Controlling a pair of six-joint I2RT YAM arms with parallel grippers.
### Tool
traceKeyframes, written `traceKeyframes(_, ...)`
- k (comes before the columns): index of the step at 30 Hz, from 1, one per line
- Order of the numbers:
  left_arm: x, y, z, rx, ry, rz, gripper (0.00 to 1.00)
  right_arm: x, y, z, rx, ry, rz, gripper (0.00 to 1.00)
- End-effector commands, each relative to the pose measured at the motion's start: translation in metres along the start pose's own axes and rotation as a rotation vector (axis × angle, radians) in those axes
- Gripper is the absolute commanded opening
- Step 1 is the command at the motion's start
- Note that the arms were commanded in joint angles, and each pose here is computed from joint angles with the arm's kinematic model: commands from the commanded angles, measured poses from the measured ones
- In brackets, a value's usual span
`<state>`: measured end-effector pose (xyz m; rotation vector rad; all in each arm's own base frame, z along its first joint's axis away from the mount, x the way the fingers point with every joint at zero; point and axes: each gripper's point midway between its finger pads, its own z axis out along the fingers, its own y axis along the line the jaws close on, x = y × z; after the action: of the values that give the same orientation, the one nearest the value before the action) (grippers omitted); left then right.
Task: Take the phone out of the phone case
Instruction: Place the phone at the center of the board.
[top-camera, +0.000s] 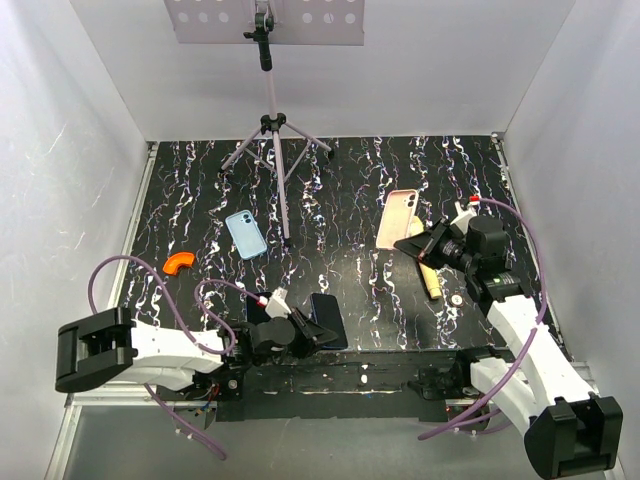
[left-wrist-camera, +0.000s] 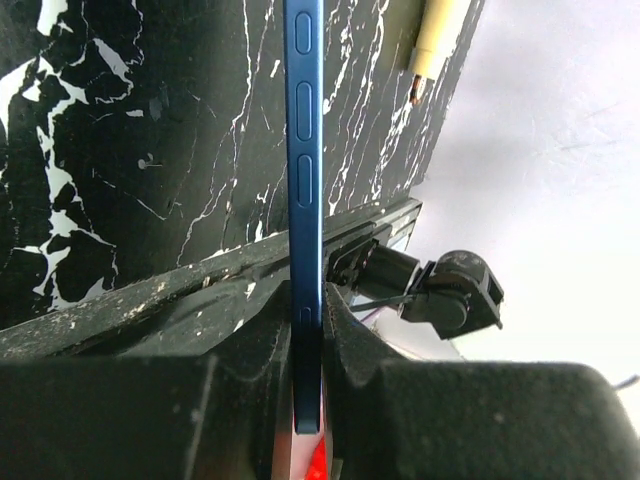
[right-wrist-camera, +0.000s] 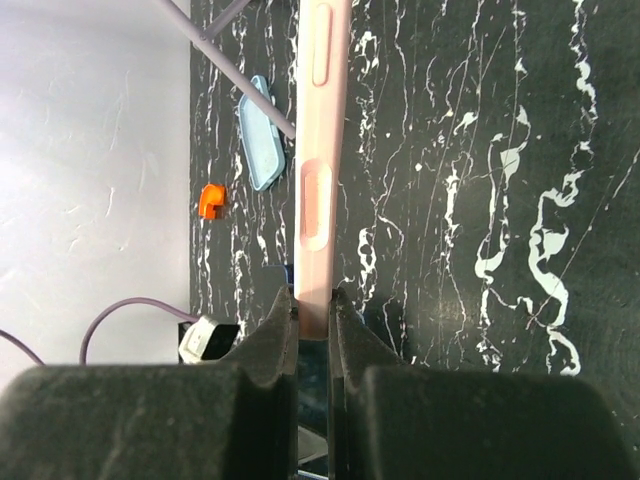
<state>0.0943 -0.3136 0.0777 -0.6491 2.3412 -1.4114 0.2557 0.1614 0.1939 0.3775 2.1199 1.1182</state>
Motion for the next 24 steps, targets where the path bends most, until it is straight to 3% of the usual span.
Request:
traceKeyframes(1,-0.003,-0.009,0.008,-0.012,-0.045,-0.089,0.00,-0.003,0.020,-0.007,-0.090,-0.020,-0.017,0.01)
traceKeyframes(6,0.007,0.025,0.011,-0.154,0.000,-0.160,0.01,0.003,0.018,-0.004,-0.105,0.000,-0.008,0.01)
traceKeyframes(18,-0.006,0.063,-0.010,-0.321,-0.055,-0.189,0.48,0.007,0.019,0.008,-0.138,0.037,-0.002,0.01)
traceKeyframes(24,-0.013,0.062,-0.012,-0.274,-0.082,-0.231,0.55,0.012,0.017,0.011,-0.134,0.052,0.002,0.01)
